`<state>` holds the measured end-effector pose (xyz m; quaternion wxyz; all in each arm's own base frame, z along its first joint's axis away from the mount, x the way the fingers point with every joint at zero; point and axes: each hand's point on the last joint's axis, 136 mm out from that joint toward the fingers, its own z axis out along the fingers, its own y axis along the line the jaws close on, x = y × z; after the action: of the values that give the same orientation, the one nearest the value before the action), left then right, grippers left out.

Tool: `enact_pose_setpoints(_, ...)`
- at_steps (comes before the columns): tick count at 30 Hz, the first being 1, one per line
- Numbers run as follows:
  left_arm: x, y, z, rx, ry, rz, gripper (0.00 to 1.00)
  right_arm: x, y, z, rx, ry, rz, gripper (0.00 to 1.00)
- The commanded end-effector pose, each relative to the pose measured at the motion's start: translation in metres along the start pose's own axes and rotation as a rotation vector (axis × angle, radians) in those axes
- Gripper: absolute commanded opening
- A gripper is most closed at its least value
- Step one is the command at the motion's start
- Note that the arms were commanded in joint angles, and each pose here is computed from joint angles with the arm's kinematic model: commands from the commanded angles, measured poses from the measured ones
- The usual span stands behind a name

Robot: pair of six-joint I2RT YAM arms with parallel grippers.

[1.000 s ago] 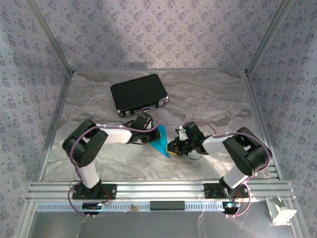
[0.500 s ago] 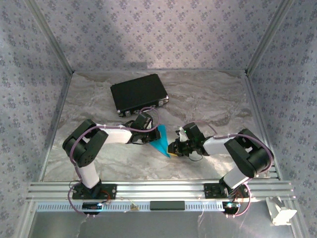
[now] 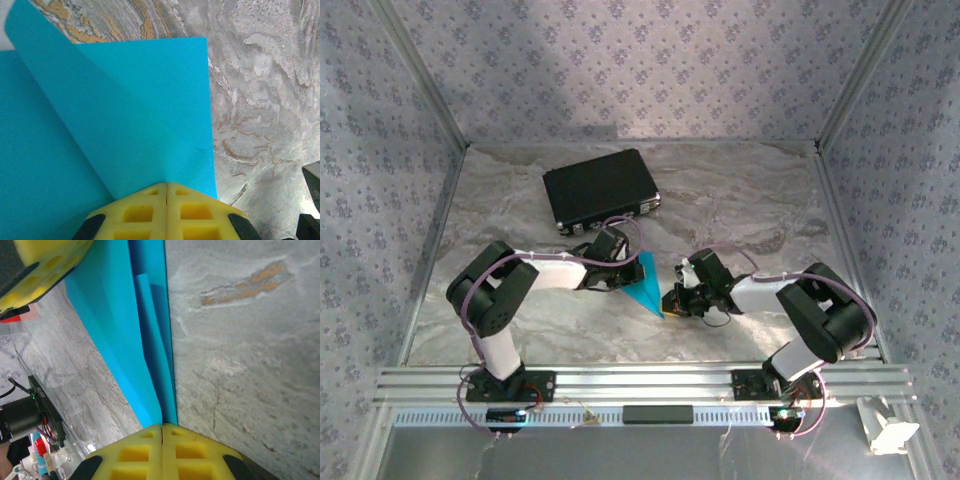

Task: Fold a paper plane with a square sheet of paper (pick it up from the middle)
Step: Fourth fold the wing at the center of the table.

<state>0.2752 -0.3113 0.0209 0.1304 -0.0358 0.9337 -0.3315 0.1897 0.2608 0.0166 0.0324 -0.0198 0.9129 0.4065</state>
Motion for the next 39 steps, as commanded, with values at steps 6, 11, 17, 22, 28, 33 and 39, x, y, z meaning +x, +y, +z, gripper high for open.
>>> enact_pose_setpoints(6,0.016,0.025,0.006,-0.092,0.054,-0.020,0.00,0.026,-0.029,-0.006,0.116,0.058,0.065,0.12)
enact_pose_setpoints(11,0.016,0.025,0.006,-0.091,0.053,-0.020,0.00,0.030,-0.033,-0.006,0.128,0.074,0.061,0.12)
enact_pose_setpoints(17,0.015,0.025,0.006,-0.090,0.053,-0.022,0.00,0.036,-0.040,-0.001,0.136,0.099,0.079,0.03)
enact_pose_setpoints(22,0.016,0.025,0.006,-0.091,0.054,-0.020,0.00,0.036,-0.037,-0.003,0.135,0.096,0.074,0.04)
enact_pose_setpoints(28,0.017,0.026,0.006,-0.093,0.056,-0.021,0.00,0.037,-0.033,-0.010,0.137,0.087,0.059,0.11)
enact_pose_setpoints(33,0.016,0.025,0.006,-0.091,0.057,-0.024,0.00,0.043,-0.035,-0.008,0.136,0.104,0.070,0.06)
enact_pose_setpoints(39,0.017,0.027,0.007,-0.097,0.058,-0.027,0.00,0.048,-0.037,-0.008,0.145,0.113,0.073,0.07)
